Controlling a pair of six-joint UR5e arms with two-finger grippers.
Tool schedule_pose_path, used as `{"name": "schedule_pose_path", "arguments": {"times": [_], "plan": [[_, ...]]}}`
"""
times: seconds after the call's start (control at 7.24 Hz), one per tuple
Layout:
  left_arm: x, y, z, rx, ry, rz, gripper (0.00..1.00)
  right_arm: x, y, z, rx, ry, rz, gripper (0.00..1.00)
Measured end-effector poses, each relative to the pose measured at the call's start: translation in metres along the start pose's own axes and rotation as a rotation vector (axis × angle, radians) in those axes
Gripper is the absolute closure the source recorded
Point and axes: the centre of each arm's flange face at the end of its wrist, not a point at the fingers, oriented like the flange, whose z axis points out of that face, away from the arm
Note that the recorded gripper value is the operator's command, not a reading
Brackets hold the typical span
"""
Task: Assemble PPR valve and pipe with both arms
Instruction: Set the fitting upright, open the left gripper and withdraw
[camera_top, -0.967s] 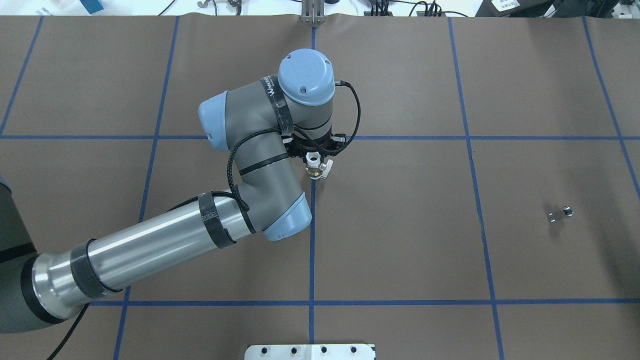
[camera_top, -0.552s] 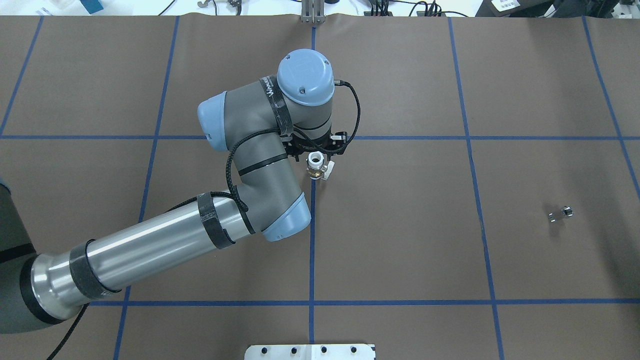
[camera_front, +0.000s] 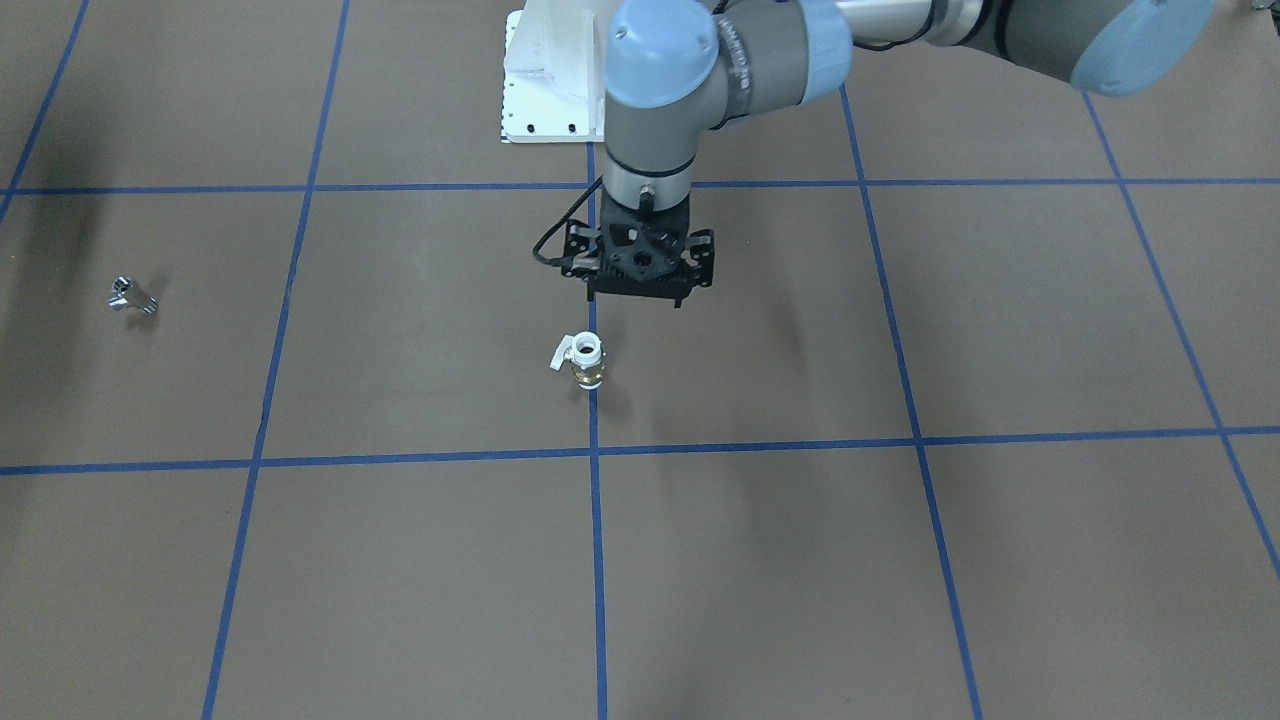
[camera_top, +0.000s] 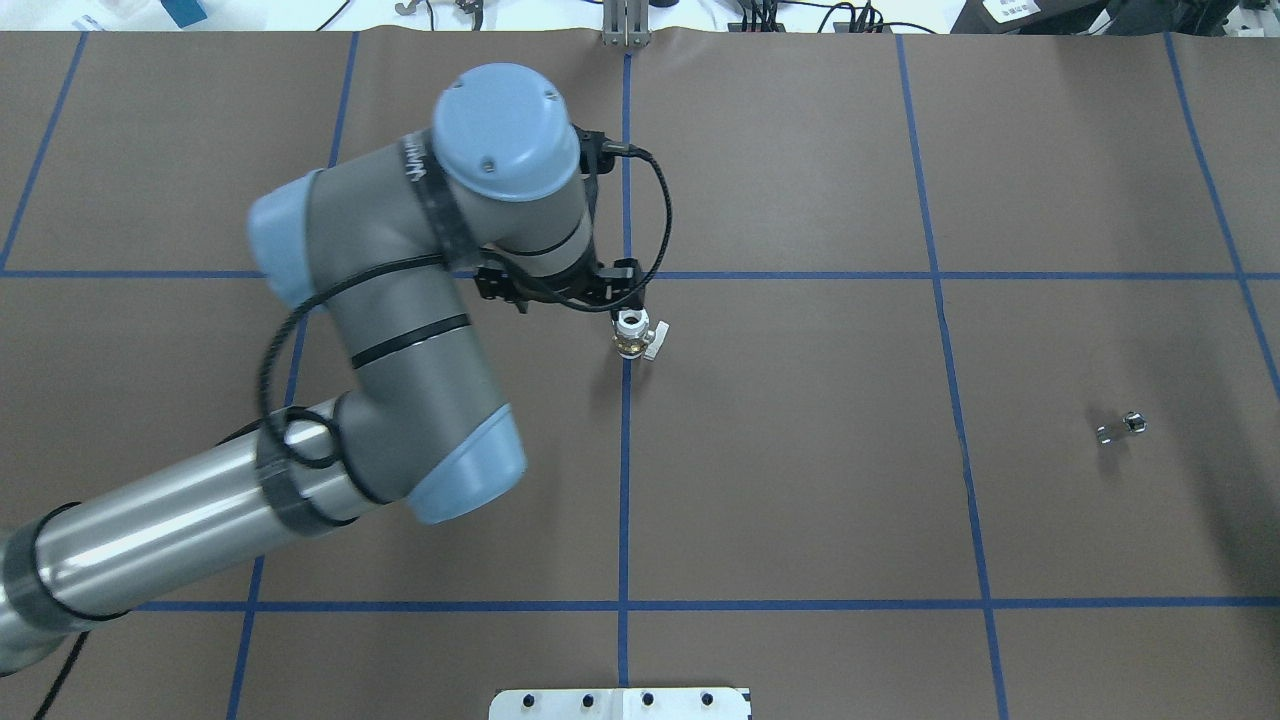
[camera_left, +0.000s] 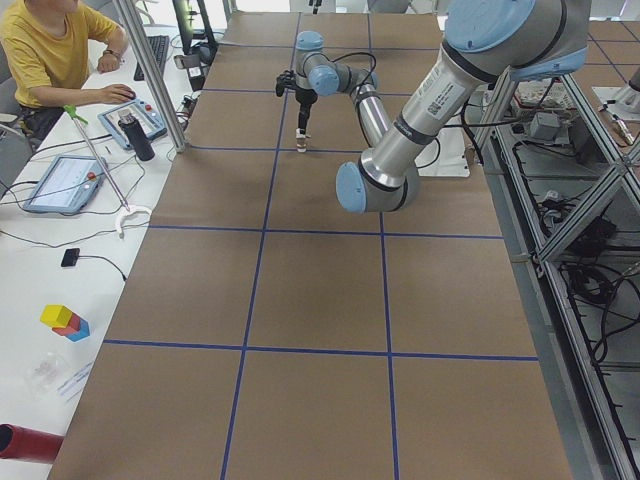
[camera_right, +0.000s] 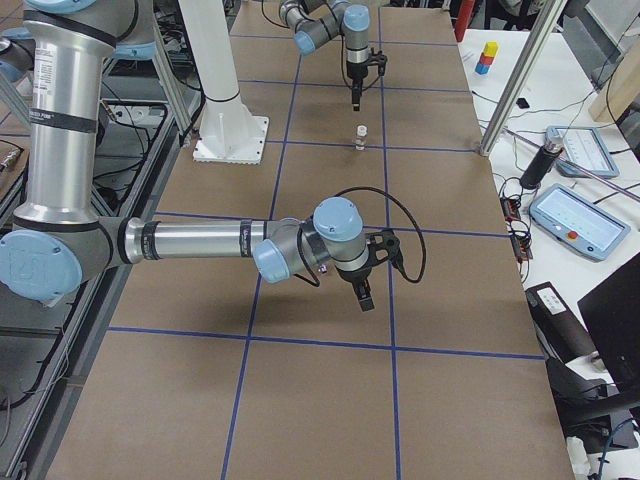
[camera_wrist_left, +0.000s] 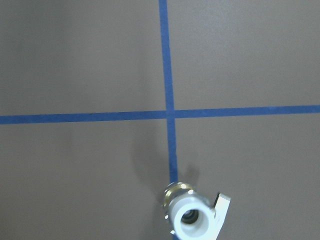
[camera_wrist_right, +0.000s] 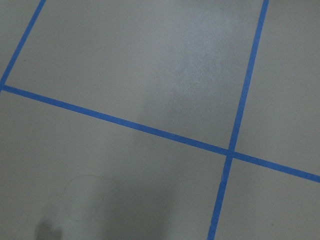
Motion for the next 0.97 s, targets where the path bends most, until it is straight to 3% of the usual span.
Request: {"name": "schedule_pose_path", "arguments": {"times": [0.28, 0.41, 0.83, 0.97], "plan": [[-0.115, 0.044, -0.044, 0.034, -0.022, 0.152, 0.0, -0.022, -0.003, 0.004, 0.026, -0.022, 0.063, 0.01], [-0.176, 0.047, -0.057, 0.029, -0.055, 0.222, 0.0, -0.041, -0.004, 0.013, 0.032, -0.029, 0.088, 0.01], [-0.388, 0.026, -0.087, -0.062, -0.136, 0.418, 0.0, -0.1, 0.017, 0.034, 0.018, 0.015, 0.139, 0.01], [-0.457, 0.027, -0.084, -0.099, -0.159, 0.404, 0.0, -0.114, 0.024, 0.04, 0.004, 0.022, 0.124, 0.01]]}}
